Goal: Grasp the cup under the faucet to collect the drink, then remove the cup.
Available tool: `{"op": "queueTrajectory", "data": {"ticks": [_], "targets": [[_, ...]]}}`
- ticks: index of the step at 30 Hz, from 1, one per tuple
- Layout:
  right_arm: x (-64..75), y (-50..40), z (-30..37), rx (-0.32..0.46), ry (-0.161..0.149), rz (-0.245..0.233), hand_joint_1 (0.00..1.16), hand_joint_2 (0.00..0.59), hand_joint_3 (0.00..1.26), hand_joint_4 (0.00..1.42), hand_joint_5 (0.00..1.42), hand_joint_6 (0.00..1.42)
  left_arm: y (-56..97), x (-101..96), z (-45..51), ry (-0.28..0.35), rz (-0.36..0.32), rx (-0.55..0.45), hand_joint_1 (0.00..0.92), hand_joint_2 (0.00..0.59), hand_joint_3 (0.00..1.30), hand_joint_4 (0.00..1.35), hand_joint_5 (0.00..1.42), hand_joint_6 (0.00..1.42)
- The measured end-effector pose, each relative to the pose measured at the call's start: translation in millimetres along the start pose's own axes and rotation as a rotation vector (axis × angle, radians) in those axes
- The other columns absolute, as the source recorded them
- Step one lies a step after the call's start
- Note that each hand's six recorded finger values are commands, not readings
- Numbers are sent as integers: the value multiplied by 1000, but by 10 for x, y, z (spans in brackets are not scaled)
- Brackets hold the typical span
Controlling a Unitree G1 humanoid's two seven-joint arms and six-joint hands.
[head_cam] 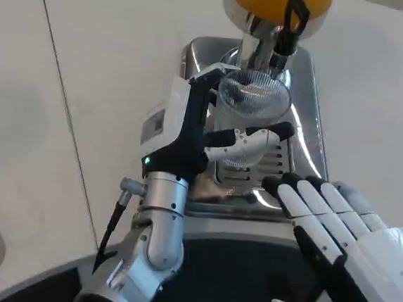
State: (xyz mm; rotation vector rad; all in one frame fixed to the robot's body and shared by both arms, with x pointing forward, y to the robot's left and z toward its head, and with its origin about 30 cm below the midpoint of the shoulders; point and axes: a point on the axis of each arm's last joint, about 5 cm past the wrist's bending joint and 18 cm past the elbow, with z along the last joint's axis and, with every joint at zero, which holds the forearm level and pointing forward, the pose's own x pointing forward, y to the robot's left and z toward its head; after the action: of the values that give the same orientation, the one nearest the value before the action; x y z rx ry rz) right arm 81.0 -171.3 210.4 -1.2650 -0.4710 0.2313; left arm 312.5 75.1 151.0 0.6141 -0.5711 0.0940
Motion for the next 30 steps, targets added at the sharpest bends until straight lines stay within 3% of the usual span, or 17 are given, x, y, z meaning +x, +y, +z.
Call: {"op": "queueTrajectory", "data": {"ticks": [9,14,22,25,26,27,30], "targets": [[-15,-41,-12,-8,13,-10,165,586,35,0,0,1,-91,-45,52,-68,8,45,677,0,1049,1134,1299,1424],[-32,-34,-13,-3,24,-1,172,586,36,0,0,1,-99,-49,55,-67,9,47,675,0,1039,1137,1299,1424],[-38,-71,-2,-2,21,-28,186,586,36,0,0,13,-174,-87,56,-28,0,47,667,0,985,1099,1275,1424],[-51,-76,-7,-5,32,-28,189,586,39,0,0,14,-185,-76,63,-33,-9,52,641,0,839,932,1154,1369],[-57,-75,-10,-5,37,-27,190,586,40,0,0,14,-190,-76,68,-37,-16,54,563,16,673,713,1018,1204],[-62,-74,-10,-4,41,-25,191,586,41,0,0,14,-193,-75,72,-40,-21,55,505,25,551,594,956,1198],[-70,-71,-10,-1,46,-21,193,586,43,0,0,15,-196,-67,82,-48,-38,57,423,35,404,456,860,1113]]}}
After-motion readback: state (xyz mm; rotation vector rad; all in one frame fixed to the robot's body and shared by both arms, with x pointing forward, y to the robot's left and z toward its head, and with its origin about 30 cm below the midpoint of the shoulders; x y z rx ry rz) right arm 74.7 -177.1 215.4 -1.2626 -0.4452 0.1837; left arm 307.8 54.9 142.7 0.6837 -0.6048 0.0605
